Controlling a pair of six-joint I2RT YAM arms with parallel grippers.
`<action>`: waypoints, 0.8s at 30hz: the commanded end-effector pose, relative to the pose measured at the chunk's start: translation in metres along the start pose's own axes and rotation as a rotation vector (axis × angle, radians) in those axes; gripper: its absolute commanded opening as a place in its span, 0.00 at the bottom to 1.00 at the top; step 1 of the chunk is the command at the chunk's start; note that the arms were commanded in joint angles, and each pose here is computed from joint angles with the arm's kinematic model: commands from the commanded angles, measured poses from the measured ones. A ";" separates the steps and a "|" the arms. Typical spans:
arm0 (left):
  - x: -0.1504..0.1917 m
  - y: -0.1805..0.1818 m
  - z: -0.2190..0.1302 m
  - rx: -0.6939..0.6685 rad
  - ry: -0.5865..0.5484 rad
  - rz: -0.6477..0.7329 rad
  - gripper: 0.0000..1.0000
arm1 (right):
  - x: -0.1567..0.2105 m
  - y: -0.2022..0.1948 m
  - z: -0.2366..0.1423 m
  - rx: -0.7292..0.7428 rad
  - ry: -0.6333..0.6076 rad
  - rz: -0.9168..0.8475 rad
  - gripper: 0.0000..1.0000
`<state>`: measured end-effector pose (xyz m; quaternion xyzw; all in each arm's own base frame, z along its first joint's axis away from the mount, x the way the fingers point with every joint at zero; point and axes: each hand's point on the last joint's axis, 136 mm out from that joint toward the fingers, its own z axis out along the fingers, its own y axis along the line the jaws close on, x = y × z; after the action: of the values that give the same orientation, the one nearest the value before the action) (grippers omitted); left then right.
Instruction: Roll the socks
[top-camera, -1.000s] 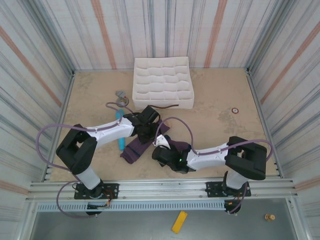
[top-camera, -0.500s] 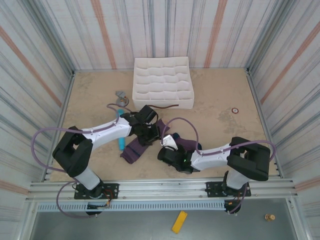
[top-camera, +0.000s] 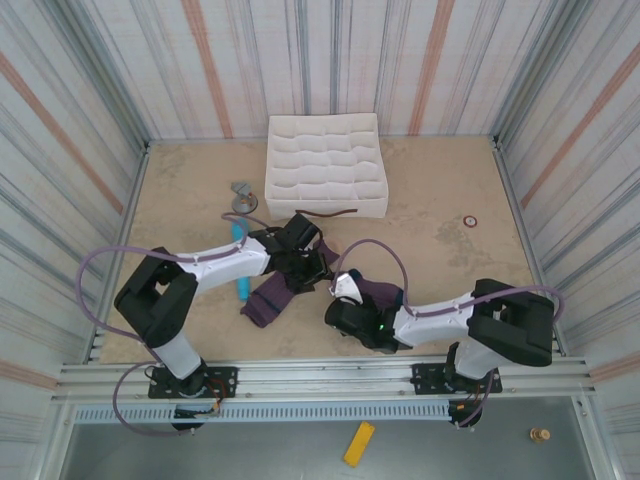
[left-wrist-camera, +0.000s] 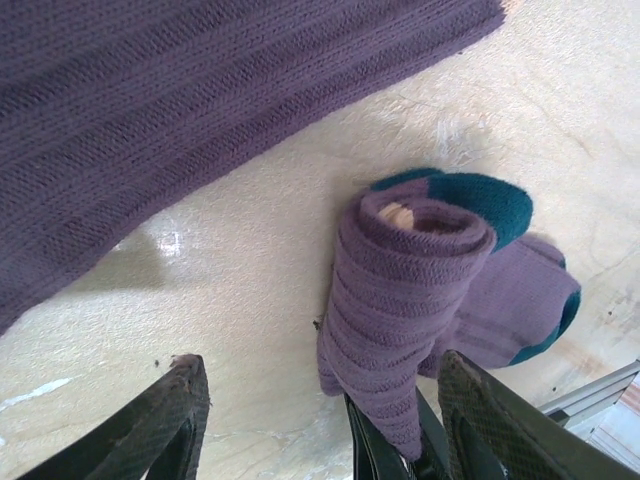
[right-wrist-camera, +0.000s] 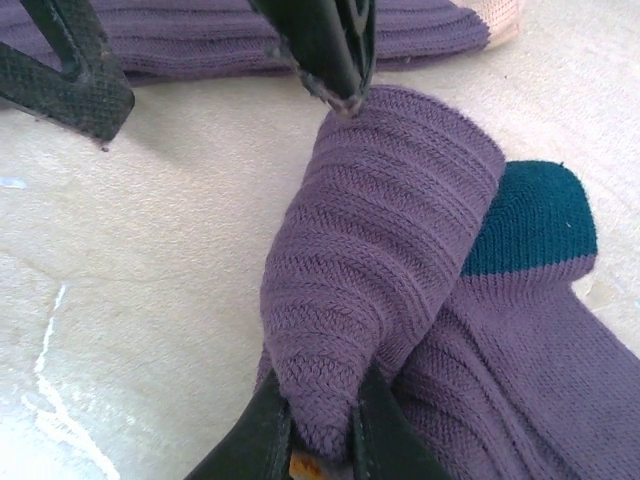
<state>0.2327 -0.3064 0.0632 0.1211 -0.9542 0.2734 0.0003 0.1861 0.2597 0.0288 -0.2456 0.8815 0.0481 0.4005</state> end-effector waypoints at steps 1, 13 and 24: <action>0.004 -0.010 -0.005 0.040 -0.001 -0.001 0.63 | 0.069 -0.007 -0.003 -0.065 0.242 0.008 0.00; 0.021 -0.019 0.023 0.021 0.073 0.030 0.63 | 0.090 -0.012 -0.004 -0.180 0.304 0.190 0.00; 0.015 -0.023 0.027 0.031 0.054 0.044 0.62 | 0.099 -0.014 -0.004 -0.228 0.357 0.283 0.00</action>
<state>0.2197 -0.3370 0.0488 0.0977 -0.9529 0.2861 0.0219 0.1851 0.2565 0.0280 -0.1449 0.8990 0.2362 0.3393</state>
